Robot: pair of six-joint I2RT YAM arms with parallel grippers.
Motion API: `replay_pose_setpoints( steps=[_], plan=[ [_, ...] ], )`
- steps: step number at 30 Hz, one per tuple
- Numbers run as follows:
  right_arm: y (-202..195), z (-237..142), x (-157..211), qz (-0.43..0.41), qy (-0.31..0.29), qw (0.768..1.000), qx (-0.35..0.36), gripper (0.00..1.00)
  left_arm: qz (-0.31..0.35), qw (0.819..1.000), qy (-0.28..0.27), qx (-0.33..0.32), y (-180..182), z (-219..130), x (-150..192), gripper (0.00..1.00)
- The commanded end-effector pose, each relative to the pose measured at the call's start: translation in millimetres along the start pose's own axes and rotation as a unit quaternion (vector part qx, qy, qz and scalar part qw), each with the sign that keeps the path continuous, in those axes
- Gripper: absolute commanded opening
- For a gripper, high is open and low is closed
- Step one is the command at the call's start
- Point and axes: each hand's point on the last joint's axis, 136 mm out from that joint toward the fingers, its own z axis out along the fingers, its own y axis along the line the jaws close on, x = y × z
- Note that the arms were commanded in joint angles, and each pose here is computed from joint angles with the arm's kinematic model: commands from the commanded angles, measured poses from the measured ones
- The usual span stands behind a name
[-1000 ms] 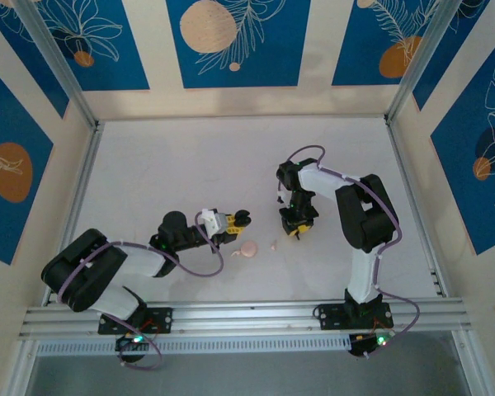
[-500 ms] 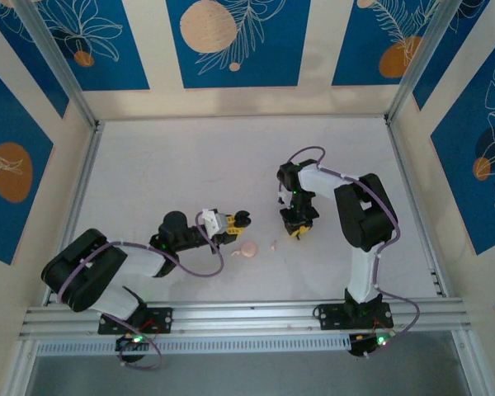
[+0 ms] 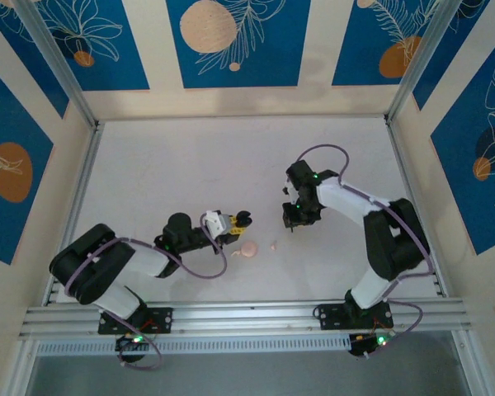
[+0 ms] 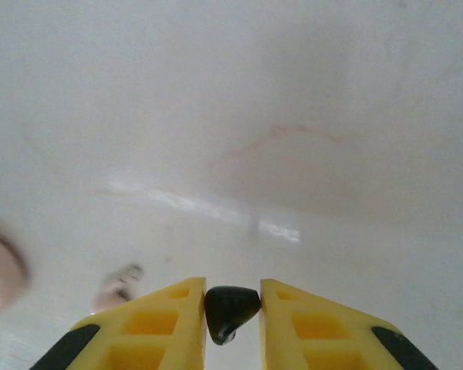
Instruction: Insert wireless bluetooth earbuds into charging case
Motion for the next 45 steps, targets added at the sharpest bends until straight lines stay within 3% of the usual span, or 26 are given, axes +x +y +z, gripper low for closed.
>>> replay_pose_setpoints(
  steps=[1,13,19,25,45],
  plan=[
    [29.7,-10.9,-25.4,0.024,-0.092,0.993,-0.068,0.22,0.031,0.999,-0.032,-0.026,7.9,6.5,-13.8,0.09],
    [75.5,-56.9,-38.1,0.043,-0.264,0.948,-0.175,0.22,0.047,0.997,-0.033,-0.056,10.8,10.3,-5.6,0.08],
    [93.9,-81.3,-36.7,0.026,-0.313,0.926,-0.210,0.22,0.053,0.996,-0.034,-0.062,11.7,11.5,-7.6,0.08],
    [116.9,-97.3,-37.4,0.004,-0.330,0.912,-0.243,0.22,0.055,0.996,-0.039,-0.064,13.4,13.4,-11.6,0.09],
    [143.9,-93.9,-34.5,-0.020,-0.322,0.912,-0.253,0.22,0.054,0.995,-0.047,-0.076,18.0,12.2,-19.4,0.09]
  ],
)
